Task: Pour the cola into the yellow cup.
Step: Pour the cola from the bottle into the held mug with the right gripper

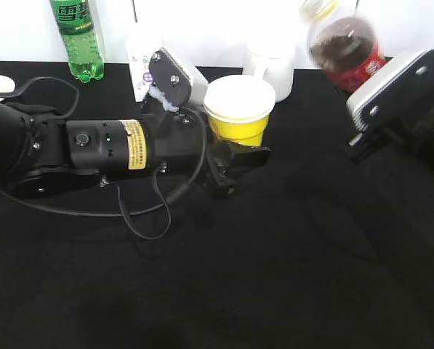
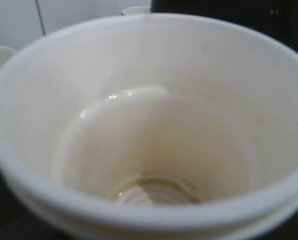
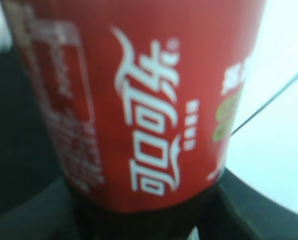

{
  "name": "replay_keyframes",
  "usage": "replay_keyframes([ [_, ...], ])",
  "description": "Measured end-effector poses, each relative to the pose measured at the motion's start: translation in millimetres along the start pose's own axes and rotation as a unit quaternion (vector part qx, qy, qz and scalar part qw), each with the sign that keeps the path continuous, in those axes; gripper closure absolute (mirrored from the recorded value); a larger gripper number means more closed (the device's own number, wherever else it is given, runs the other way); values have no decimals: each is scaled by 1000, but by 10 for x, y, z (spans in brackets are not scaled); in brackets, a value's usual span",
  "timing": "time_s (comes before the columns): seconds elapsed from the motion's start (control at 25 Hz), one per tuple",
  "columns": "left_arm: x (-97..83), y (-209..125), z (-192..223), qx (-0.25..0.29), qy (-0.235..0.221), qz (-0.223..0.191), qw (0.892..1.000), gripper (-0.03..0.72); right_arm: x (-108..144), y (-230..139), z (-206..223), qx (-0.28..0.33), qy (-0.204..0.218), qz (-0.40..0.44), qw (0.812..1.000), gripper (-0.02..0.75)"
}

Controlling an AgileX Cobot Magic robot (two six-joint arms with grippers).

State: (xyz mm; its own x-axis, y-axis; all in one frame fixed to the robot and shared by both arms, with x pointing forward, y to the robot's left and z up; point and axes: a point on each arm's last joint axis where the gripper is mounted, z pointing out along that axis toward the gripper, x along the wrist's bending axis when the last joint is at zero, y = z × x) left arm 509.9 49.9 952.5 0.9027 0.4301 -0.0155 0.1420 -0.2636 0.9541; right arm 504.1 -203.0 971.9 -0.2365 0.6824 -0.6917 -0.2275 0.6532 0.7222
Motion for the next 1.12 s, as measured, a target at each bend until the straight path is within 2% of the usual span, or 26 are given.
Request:
replay_keyframes([
  [0.12,13,-31,5,12,7,-2,1000,243,-39,-20,0,12,-21,-34,999,353],
  [0.24,15,-33,5,13,8,-2,1000,243,-88,19,-4,-7,-49,-73,996,353],
  [0.48,7,-23,5,8,3,-1,1000,243,-95,17,-4,1,-53,-189,981,353],
  [1.12,-64,-55,3,25,-37,32,998,243,-131,-6,-8,27,-66,-334,940,353],
])
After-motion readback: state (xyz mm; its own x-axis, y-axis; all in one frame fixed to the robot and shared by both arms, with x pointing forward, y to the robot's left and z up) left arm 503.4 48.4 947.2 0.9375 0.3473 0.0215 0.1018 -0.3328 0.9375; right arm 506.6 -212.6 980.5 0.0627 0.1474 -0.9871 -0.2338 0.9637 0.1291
